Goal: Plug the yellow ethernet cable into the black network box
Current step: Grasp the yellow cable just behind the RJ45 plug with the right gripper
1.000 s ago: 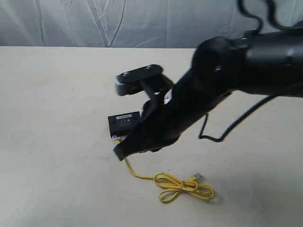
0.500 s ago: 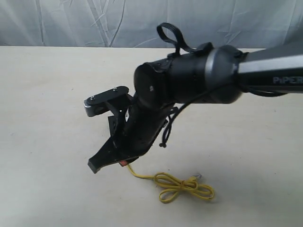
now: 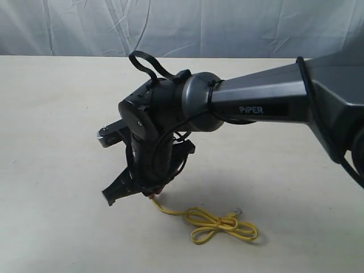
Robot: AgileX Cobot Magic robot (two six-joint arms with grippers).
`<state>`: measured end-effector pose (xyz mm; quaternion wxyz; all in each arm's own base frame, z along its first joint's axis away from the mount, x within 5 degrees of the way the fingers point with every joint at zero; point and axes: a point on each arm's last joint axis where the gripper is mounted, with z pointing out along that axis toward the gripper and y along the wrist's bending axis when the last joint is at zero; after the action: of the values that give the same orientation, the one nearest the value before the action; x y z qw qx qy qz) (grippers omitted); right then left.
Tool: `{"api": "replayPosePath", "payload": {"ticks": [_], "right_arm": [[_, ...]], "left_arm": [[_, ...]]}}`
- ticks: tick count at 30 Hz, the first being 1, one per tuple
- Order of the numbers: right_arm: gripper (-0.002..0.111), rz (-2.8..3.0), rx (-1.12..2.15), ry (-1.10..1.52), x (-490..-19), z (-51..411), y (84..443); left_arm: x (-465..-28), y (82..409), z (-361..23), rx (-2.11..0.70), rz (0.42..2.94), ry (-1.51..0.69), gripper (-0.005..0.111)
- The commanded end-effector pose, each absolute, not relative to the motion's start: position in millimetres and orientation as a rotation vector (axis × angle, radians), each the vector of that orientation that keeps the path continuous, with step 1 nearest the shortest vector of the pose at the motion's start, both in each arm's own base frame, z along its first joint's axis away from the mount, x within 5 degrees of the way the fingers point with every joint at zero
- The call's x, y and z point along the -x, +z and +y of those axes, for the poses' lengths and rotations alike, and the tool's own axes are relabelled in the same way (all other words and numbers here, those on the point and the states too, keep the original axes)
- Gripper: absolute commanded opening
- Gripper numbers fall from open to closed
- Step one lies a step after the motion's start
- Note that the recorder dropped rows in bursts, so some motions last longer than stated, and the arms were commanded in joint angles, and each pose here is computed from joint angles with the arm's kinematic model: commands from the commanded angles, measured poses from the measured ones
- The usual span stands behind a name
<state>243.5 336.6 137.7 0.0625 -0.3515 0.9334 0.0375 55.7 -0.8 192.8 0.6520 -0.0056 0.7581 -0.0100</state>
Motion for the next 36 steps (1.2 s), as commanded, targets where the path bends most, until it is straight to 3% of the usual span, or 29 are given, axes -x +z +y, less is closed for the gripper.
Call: {"api": "replayPosePath", "payload": {"ticks": [1,3,11,13,16,22,28,31,36], "right_arm": [[0.034,2.786,1.048,0.127,-246,340,141],[0.039,2.794,1.047,0.121,-247,340,137],[0.038,2.837,1.024,0.099,-248,342,113],[0.029,2.837,1.027,0.094,-248,342,113],[0.0,2.833,1.068,0.039,-248,338,114],[-0.001,2.735,1.288,-0.017,-260,307,161],[-0.001,2.658,1.056,0.155,-273,269,185],[-0.001,2.683,0.992,0.303,-280,267,184],[-0.001,2.747,1.272,0.365,-270,274,149]], "left_arm": [[-56,192,0,0.014,1.715,-0.015,0.0],[-56,192,0,0.014,1.715,-0.015,0.0],[-56,192,0,0.014,1.715,-0.015,0.0],[-56,192,0,0.014,1.715,-0.015,0.0],[-56,192,0,0.014,1.715,-0.015,0.0],[-56,192,0,0.014,1.715,-0.015,0.0],[-56,192,0,0.014,1.715,-0.015,0.0],[-56,192,0,0.014,1.715,-0.015,0.0],[-56,192,0,0.014,1.715,-0.015,0.0]]}}
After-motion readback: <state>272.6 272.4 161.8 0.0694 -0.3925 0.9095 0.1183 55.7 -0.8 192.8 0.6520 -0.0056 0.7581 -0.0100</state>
